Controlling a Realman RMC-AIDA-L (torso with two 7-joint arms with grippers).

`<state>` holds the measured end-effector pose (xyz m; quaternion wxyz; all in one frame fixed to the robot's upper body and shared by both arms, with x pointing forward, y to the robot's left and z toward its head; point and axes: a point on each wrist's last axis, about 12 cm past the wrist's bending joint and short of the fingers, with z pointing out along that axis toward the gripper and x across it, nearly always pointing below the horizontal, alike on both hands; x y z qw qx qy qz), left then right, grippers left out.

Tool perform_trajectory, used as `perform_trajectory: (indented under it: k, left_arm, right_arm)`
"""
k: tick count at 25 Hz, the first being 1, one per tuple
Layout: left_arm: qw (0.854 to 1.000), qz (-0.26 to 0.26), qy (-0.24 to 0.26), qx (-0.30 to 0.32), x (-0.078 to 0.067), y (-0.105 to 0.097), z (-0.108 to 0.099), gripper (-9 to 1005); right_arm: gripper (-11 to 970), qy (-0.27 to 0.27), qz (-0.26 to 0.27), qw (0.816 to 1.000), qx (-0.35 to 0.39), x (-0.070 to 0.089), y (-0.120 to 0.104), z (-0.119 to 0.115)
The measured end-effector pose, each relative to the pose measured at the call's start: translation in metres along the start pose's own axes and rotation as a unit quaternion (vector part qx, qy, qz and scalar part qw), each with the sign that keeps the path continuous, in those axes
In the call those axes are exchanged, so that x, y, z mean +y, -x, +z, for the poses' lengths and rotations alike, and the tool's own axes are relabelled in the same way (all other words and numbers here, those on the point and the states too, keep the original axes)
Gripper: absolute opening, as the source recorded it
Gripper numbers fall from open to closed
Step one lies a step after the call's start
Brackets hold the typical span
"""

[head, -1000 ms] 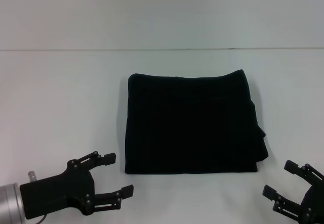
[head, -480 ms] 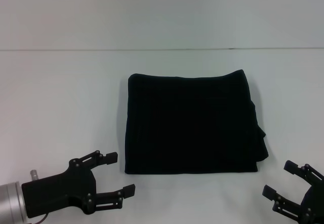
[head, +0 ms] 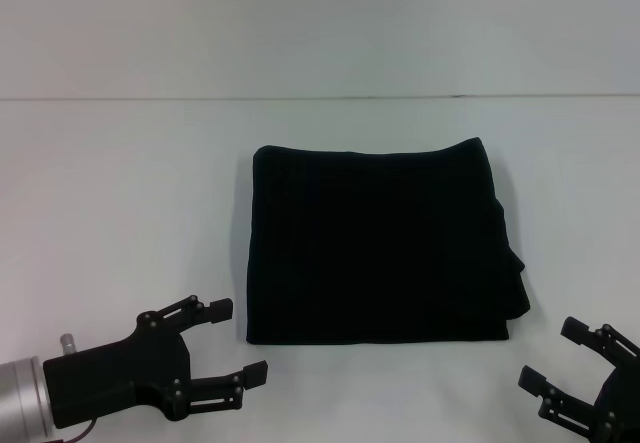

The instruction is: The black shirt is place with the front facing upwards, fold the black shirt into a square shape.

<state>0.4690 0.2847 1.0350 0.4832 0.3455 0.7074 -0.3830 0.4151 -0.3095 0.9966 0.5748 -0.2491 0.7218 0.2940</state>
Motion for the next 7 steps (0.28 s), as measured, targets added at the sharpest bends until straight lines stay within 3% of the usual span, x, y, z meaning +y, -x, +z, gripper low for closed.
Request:
perform_trajectory:
  k: [7]
  left_arm:
    - [1.000, 0.000, 0.000, 0.002, 0.0003, -0.0003, 0.0000, 936]
  right_arm:
    - [919, -0.001, 0.002, 1.000, -0.001, 0.0011, -0.0007, -0.0013]
